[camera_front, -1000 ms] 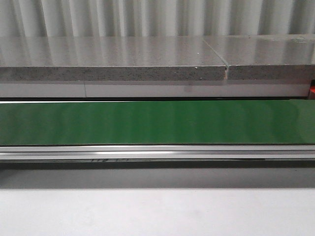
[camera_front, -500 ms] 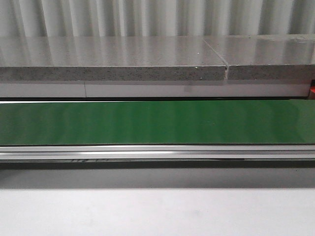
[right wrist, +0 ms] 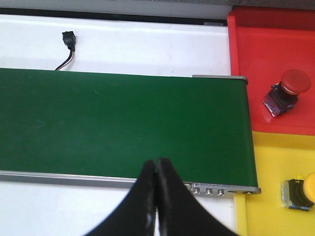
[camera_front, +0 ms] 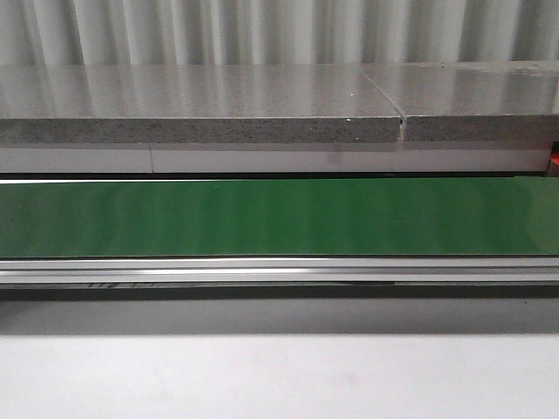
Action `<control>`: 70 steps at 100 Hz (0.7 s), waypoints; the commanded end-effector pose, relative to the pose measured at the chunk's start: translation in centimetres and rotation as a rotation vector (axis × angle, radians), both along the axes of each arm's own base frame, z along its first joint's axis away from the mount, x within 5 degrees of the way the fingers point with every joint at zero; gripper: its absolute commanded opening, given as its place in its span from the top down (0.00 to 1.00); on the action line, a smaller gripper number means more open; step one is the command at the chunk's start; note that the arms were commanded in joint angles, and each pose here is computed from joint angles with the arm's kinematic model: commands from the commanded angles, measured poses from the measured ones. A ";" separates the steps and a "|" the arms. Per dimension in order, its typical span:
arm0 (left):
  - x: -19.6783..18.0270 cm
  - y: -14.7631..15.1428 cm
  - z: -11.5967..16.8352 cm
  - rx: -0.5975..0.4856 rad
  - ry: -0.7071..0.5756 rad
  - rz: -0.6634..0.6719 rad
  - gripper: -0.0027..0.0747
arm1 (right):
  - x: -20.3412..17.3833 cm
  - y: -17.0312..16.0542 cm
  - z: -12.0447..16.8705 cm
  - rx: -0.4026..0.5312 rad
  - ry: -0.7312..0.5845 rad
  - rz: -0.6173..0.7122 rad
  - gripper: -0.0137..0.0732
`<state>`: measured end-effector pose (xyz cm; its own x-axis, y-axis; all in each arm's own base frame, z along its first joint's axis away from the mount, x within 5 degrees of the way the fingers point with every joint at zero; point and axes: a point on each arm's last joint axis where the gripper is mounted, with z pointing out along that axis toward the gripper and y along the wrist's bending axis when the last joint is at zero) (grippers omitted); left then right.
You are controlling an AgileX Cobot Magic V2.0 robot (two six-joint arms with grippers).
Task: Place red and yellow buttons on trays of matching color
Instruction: 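Lower the left gripper and grasp a red push-button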
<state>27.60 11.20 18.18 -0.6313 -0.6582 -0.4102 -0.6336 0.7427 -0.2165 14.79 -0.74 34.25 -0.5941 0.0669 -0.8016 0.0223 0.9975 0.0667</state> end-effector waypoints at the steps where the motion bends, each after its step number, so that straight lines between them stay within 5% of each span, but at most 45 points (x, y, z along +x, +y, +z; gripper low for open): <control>1: 0.7 0.4 1.8 0.035 -0.094 0.015 0.13 | 0.1 0.0 1.2 -0.011 -0.082 -0.002 0.92; 20: 0.7 0.4 1.8 0.033 -0.089 0.015 0.31 | 0.1 0.0 1.2 -0.011 -0.082 -0.002 0.92; 53: 0.4 0.2 2.8 0.039 -0.101 0.004 0.96 | 0.1 0.0 1.2 -0.011 -0.082 -0.002 0.92; 70: -0.4 -0.3 6.4 0.079 -0.163 -0.035 0.99 | 0.1 0.0 1.2 -0.011 -0.082 -0.002 0.92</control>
<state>27.13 10.91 20.69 -0.6329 -0.6348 -0.4432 -0.6077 0.7620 -0.2236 14.79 -0.74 34.25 -0.5941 0.0669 -0.8016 0.0223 0.9975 0.0667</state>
